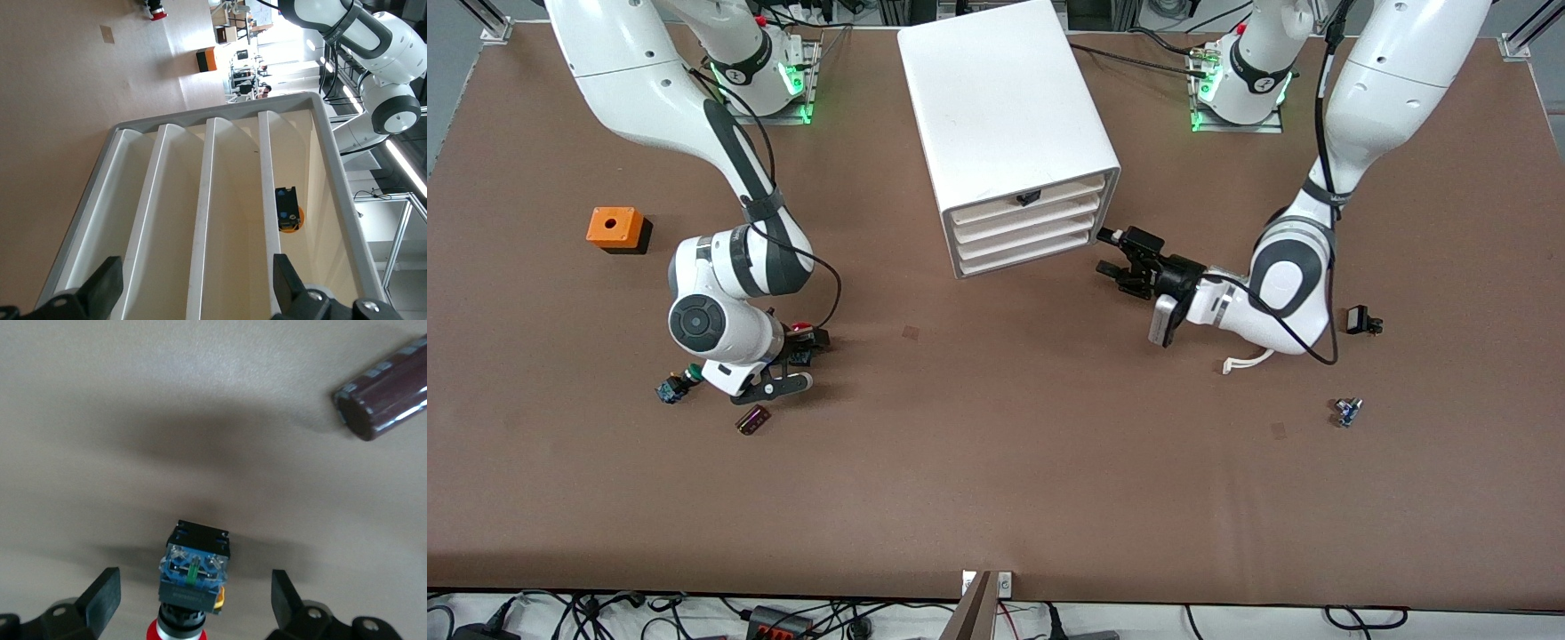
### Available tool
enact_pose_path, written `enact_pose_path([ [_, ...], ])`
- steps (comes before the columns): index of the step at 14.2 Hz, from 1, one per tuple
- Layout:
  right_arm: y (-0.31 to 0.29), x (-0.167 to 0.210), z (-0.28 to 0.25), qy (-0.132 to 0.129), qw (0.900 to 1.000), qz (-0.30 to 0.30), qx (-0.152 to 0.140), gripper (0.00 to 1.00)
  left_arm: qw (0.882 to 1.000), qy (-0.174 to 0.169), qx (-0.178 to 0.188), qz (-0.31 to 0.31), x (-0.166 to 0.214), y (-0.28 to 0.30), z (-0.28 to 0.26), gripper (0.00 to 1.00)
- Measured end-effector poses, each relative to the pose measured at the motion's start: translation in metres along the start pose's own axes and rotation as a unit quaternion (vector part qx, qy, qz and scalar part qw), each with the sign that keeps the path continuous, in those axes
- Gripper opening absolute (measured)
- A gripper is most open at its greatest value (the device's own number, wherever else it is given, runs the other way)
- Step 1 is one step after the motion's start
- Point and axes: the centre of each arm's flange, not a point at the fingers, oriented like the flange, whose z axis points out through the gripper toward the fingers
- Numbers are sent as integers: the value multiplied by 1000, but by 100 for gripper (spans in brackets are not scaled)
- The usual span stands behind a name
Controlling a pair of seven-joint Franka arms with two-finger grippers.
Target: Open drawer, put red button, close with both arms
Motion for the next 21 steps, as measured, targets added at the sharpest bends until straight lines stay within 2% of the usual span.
enact_pose_path([
  [1, -2, 0, 3, -2, 1000, 5, 0, 100, 1000, 0, -6, 3, -6, -4, 6, 91],
  [2, -5, 0, 4, -4, 1000, 14, -1, 100, 1000, -2, -12, 3, -13, -8, 13, 91],
  [4, -10, -1, 5, -5, 1000, 22, -1, 100, 1000, -10, -19, -4, -27, -17, 28, 72],
  [5, -11, -1, 5, -5, 1000, 24, -2, 100, 1000, -15, -19, -8, -34, -22, 38, 72],
  [8, -6, -1, 5, -5, 1000, 29, -3, 98, 999, -16, -23, -20, -42, -26, 66, 50],
  [9, -5, -1, 5, -6, 1000, 30, -3, 92, 999, -17, -23, -21, -43, -26, 71, 49],
  [10, -4, -1, 5, -7, 999, 32, -4, 81, 999, -19, -24, -22, -44, -26, 74, 41],
  [12, -1, -2, 7, -10, 999, 34, -4, 77, 999, -18, -32, -19, -42, -21, 75, 19],
  [13, 2, -2, 8, -11, 999, 36, -3, 64, 999, -18, -32, -17, -42, -20, 75, 13],
  [15, 5, -1, 8, -10, 999, 38, -3, 41, 999, -17, -31, -15, -41, -20, 74, 13],
  [19, 3, 9, -12, 2, 999, 36, -3, 40, 999, -10, -27, -15, -35, -18, 66, 13],
  [21, 1, 19, -46, -7, 999, 34, -1, 40, 1000, 1, -18, -15, -24, -15, 54, 13],
])
